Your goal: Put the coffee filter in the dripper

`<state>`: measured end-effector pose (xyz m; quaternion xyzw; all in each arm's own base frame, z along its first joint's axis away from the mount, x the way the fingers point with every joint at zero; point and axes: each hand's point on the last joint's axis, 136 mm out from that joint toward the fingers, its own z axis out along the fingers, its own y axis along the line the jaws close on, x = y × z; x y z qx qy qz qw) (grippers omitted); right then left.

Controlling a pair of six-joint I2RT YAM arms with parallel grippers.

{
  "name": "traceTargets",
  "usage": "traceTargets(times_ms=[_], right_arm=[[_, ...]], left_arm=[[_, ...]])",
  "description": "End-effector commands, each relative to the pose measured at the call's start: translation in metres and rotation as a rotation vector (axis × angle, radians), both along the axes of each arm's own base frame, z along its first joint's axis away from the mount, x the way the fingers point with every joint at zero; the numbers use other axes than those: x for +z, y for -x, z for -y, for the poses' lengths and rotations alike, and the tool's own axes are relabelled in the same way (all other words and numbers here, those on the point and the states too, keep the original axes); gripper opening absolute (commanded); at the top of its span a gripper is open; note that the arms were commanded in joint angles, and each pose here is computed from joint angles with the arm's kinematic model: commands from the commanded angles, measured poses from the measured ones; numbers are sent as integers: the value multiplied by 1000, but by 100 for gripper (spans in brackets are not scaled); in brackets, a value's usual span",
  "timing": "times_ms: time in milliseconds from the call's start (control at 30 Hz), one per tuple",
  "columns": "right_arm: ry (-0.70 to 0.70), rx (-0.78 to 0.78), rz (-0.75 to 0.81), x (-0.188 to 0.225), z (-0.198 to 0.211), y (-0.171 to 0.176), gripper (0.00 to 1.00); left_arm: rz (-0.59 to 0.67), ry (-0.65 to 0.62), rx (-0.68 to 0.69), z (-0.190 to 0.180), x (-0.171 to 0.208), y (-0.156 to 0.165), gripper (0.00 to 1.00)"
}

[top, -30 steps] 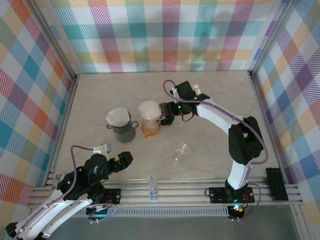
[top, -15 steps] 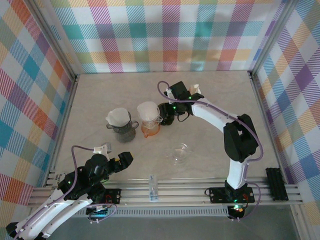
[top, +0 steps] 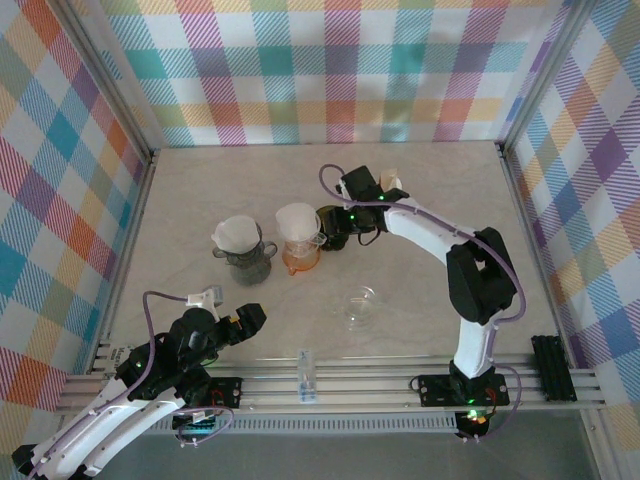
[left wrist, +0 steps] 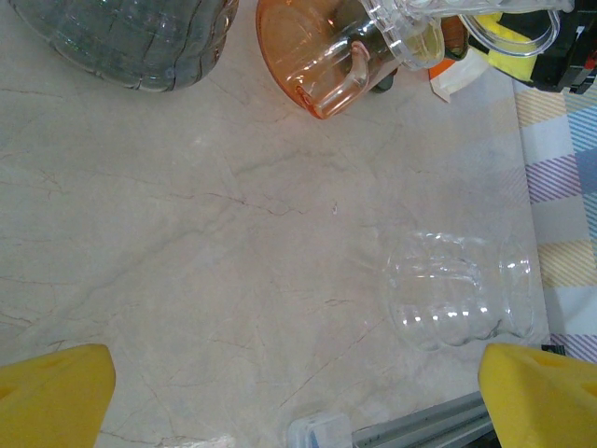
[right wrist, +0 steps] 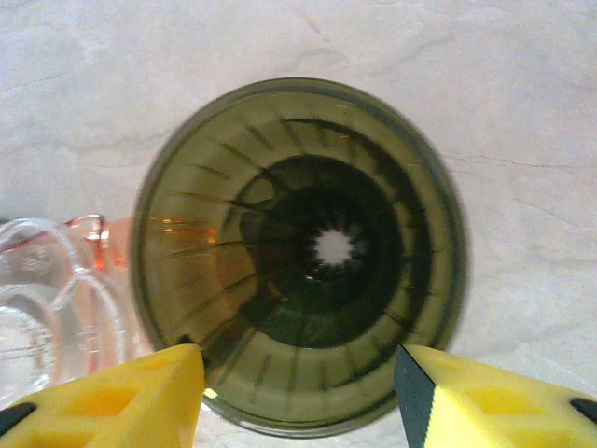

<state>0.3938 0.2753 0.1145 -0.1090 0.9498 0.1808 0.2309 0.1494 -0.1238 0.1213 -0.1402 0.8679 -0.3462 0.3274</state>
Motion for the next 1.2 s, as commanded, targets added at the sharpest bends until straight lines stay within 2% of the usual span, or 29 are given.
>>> traceTargets(times_ms=[0,167,500,867,1167], right_arm=[[-11,-103,-13,6,18,-10,58],[-10,-146,-73,-7,20,-18,56],[-58,-187,-140,-22,17,-28,45],[-66,-221,-150,-25,21,-32,20],[-39,-260,-105,-14,39,-36,4]], left_arm=[[-9,-9,18,-3,-6,0,100],[-9,-6,23,-4,-5,-1,100],[-12,-14,24,-5,-6,0,100],[-10,-12,28,-5,-5,-1,100],[-12,-9,29,-5,-6,-1,100]])
